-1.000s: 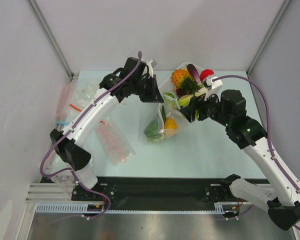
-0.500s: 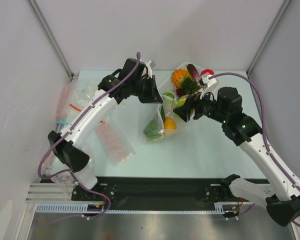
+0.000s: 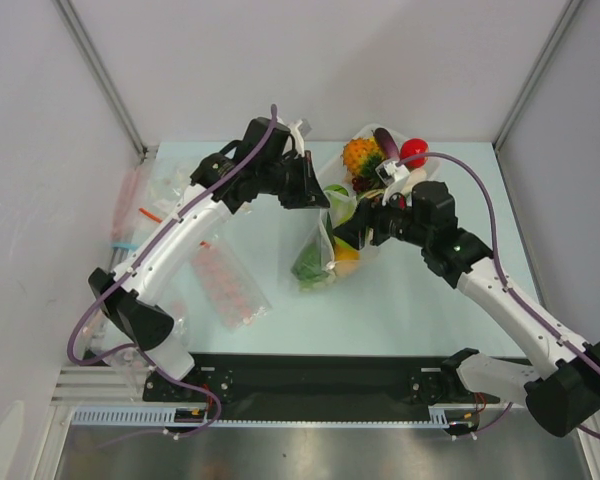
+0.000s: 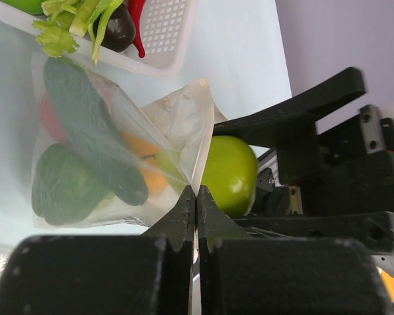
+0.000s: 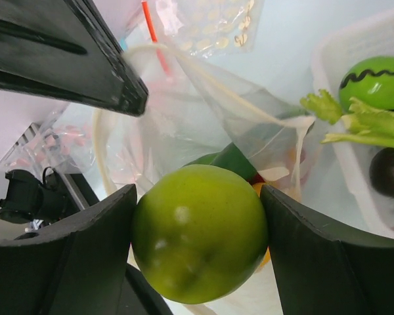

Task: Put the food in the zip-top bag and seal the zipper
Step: Place the fake fruit in the zipper food storage bag, then adjust the zipper food storage bag at the center of the board.

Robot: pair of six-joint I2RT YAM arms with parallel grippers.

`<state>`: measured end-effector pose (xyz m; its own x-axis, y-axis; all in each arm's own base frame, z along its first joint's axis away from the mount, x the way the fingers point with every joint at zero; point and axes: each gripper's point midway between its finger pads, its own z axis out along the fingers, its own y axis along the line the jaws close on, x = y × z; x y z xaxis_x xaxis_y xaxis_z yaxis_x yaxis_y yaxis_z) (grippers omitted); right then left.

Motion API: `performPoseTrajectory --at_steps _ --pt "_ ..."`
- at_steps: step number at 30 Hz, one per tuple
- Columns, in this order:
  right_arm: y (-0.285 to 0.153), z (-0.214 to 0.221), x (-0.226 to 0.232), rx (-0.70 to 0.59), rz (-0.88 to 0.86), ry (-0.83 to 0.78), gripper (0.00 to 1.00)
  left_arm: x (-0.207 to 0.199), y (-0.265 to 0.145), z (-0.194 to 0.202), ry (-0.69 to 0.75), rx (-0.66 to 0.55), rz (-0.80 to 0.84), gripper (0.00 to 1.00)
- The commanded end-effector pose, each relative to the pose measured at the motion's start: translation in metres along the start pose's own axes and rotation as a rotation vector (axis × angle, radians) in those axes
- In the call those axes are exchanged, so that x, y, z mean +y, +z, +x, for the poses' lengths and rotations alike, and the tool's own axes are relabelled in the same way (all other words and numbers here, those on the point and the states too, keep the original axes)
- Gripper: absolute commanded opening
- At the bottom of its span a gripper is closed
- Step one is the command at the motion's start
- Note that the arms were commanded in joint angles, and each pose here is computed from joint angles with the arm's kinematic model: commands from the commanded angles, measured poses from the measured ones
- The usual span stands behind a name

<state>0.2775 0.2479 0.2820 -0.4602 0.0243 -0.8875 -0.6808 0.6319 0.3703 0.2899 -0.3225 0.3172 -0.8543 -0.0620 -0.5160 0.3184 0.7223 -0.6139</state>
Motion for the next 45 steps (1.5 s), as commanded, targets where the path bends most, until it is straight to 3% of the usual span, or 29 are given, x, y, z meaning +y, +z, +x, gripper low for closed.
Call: performPoseTrajectory --at_steps 1,2,3,4,14,19,30,45 --pt "0.005 -0.009 0.015 -0.065 -0.062 0.039 0.76 -0.037 -0.034 -0.02 0.016 -0.104 0.112 0.01" --pt "0.005 -0.007 0.013 -0.06 -0.047 0.042 0.82 -0.038 -0.034 -0.021 0.014 -0.106 0.118 0.01" --pt "0.005 -0.005 0.007 -0.063 -0.016 0.045 0.95 -0.04 -0.035 -0.021 0.012 -0.107 0.125 0.01" --pt "0.003 -0.008 0.005 -0.07 0.0 0.04 1.0 -0.04 -0.034 -0.021 0.011 -0.106 0.124 0.0" --pt "-0.031 -0.024 -0.015 -0.043 0.183 0.014 1.0 -0.039 -0.03 -0.024 0.007 -0.11 0.122 0.01" --pt "-0.054 -0.027 -0.023 -0.058 0.273 0.035 0.92 -0.038 -0.024 -0.026 0.007 -0.104 0.111 0.0" --pt "-0.068 0.01 -0.052 0.04 0.415 0.189 0.54 -0.042 -0.025 -0.038 0.03 -0.12 0.098 0.01" --pt "-0.062 0.02 -0.069 0.046 0.468 0.271 0.44 -0.047 -0.03 -0.045 0.056 -0.129 0.104 0.01"
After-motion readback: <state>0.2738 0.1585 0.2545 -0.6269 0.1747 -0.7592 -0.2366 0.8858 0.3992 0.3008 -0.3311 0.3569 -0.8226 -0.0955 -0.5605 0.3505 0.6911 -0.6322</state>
